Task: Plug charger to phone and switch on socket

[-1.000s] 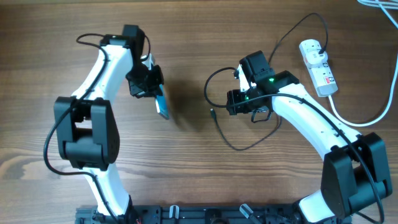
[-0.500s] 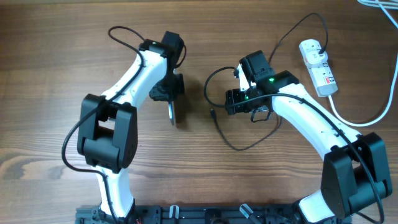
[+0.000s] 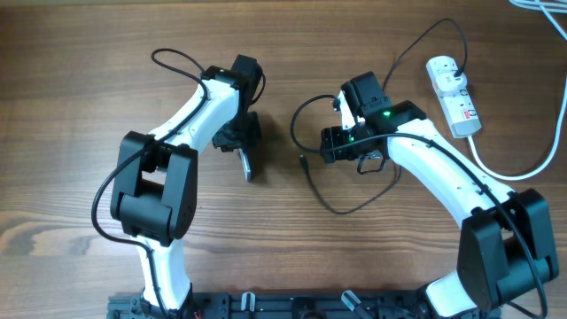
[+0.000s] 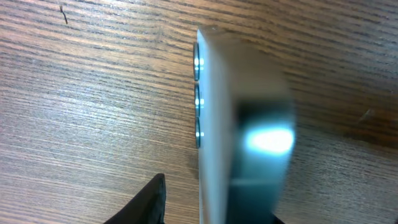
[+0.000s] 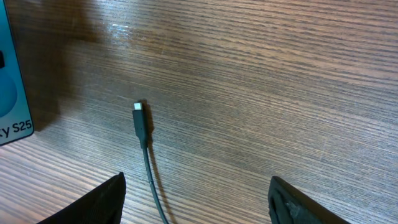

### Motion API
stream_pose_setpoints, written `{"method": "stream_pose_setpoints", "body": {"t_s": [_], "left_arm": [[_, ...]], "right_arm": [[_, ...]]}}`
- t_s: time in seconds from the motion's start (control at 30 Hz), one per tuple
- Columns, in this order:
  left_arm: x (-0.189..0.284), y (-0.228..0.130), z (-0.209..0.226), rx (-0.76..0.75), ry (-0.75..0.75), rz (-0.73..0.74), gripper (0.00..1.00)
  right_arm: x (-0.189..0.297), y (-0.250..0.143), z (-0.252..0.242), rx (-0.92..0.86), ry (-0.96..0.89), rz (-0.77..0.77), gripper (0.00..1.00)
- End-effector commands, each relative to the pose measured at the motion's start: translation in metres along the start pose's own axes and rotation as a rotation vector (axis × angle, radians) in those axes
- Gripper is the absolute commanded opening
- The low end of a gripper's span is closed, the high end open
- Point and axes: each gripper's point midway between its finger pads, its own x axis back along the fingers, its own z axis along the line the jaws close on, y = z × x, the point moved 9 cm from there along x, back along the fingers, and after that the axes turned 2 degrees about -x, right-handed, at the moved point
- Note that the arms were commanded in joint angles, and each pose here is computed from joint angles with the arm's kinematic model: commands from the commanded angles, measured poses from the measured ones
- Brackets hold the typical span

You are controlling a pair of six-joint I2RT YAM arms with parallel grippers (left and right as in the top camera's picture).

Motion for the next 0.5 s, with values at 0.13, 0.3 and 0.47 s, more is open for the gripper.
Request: {"method": "stream_pose_setpoints", "body": {"t_s": [0.13, 0.3, 0.47], "left_arm": [[-0.0071, -0.0018, 0.0024, 0.038, 0.022, 0.019, 0.21], [-0.0103, -0.004, 0.0035, 0.041, 0.027, 0.026, 0.11], [-0.0132, -0.0039, 0.0029, 0.043, 0.006, 0.028, 0.04]], "right_arm": [[-0.0003, 0.0012, 0.0004, 0.005, -0.011, -0.006, 0.75], [-0.0003, 0.0007, 0.0003, 0.005, -0.012, -0.002, 0.75], [-0.0002, -0.0002, 0.0052, 0.008, 0.047, 0.012, 1.0]]}}
